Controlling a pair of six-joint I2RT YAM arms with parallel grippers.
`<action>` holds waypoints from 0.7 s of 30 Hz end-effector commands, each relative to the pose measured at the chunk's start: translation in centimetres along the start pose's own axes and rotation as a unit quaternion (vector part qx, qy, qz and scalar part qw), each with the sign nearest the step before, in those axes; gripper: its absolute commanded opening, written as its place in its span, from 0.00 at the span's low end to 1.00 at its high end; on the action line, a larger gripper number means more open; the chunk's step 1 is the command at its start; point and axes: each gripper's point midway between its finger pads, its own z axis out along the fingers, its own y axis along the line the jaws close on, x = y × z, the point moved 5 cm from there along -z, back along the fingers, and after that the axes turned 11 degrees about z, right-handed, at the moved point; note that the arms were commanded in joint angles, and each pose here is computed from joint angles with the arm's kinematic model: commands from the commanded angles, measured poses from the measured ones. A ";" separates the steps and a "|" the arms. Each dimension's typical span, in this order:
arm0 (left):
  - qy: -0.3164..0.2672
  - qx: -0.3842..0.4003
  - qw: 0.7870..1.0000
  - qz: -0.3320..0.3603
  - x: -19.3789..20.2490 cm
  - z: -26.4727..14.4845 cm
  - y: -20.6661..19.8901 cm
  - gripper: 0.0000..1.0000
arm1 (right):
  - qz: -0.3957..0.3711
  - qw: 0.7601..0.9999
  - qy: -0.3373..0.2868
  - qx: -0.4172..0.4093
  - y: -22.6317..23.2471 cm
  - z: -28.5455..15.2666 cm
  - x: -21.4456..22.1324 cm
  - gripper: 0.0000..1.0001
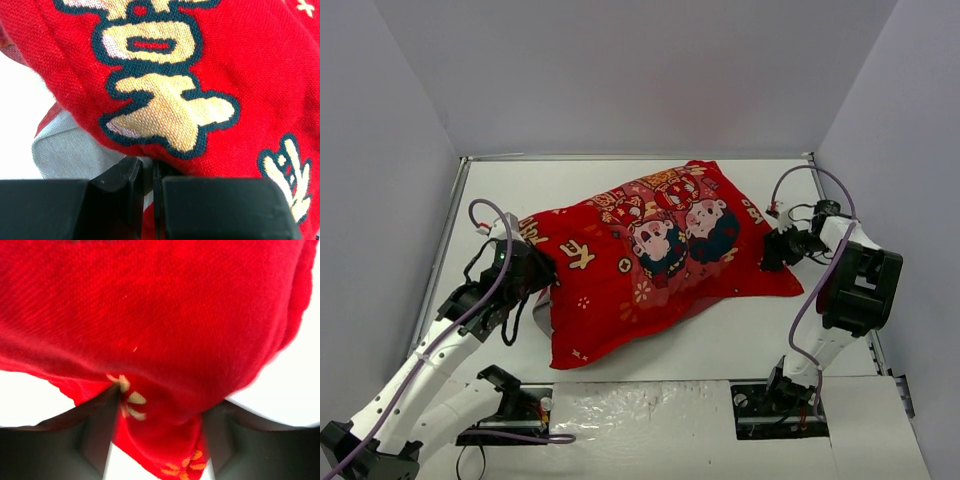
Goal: Remove the pillowcase from the pillow
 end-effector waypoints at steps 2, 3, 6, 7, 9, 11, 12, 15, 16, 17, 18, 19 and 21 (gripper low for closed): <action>-0.058 0.062 0.996 -0.032 -3.6 -1.1 -2.7 0.02 | 0.027 1.000 0.005 0.002 0.7 0.6 0.5 0.44; -0.057 0.063 0.996 -0.033 -3.5 -1.1 -2.7 0.02 | 0.032 0.999 0.005 0.003 0.6 0.7 0.5 0.38; -0.064 0.064 0.995 -0.047 -3.8 -1.2 -2.7 0.02 | 0.055 0.998 -0.009 0.008 0.0 0.3 0.4 0.18; -0.066 0.065 0.994 -0.051 -4.0 -1.2 -2.7 0.02 | 0.059 0.998 -0.013 0.011 -0.2 0.0 0.3 0.10; -0.066 0.064 0.994 -0.054 -4.2 -1.3 -2.6 0.02 | 0.069 0.997 -0.032 0.019 -0.9 -0.9 -0.2 0.00; -0.062 0.061 0.995 -0.056 -4.4 -1.4 -2.4 0.02 | 0.076 0.995 -0.048 0.029 -1.6 -2.0 -0.4 0.00; -0.063 0.056 0.995 -0.059 -4.6 -1.4 -2.2 0.02 | 0.075 0.995 -0.061 0.035 -1.9 -2.8 -0.8 0.00; -0.059 0.051 0.995 -0.062 -5.3 -1.8 -1.8 0.02 | 0.085 0.990 -0.093 0.060 -3.6 -5.2 -1.3 0.00; -0.056 0.049 0.996 -0.058 -5.6 -2.2 -1.7 0.02 | 0.087 0.989 -0.099 0.068 -4.1 -5.8 -1.2 0.00; -0.056 0.047 0.996 -0.058 -5.8 -2.4 -1.5 0.02 | 0.091 0.987 -0.107 0.076 -4.6 -6.4 -1.2 0.00; -0.059 0.045 0.996 -0.058 -6.1 -2.6 -1.3 0.02 | 0.102 0.984 -0.113 0.094 -5.7 -7.5 -0.8 0.00; -0.064 0.035 0.996 -0.060 -6.6 -2.7 -0.7 0.02 | 0.106 0.982 -0.118 0.104 -6.3 -8.0 -0.6 0.00; -0.061 0.032 0.996 -0.063 -6.9 -3.1 -0.2 0.02 | 0.111 0.980 -0.117 0.119 -7.1 -8.6 0.0 0.00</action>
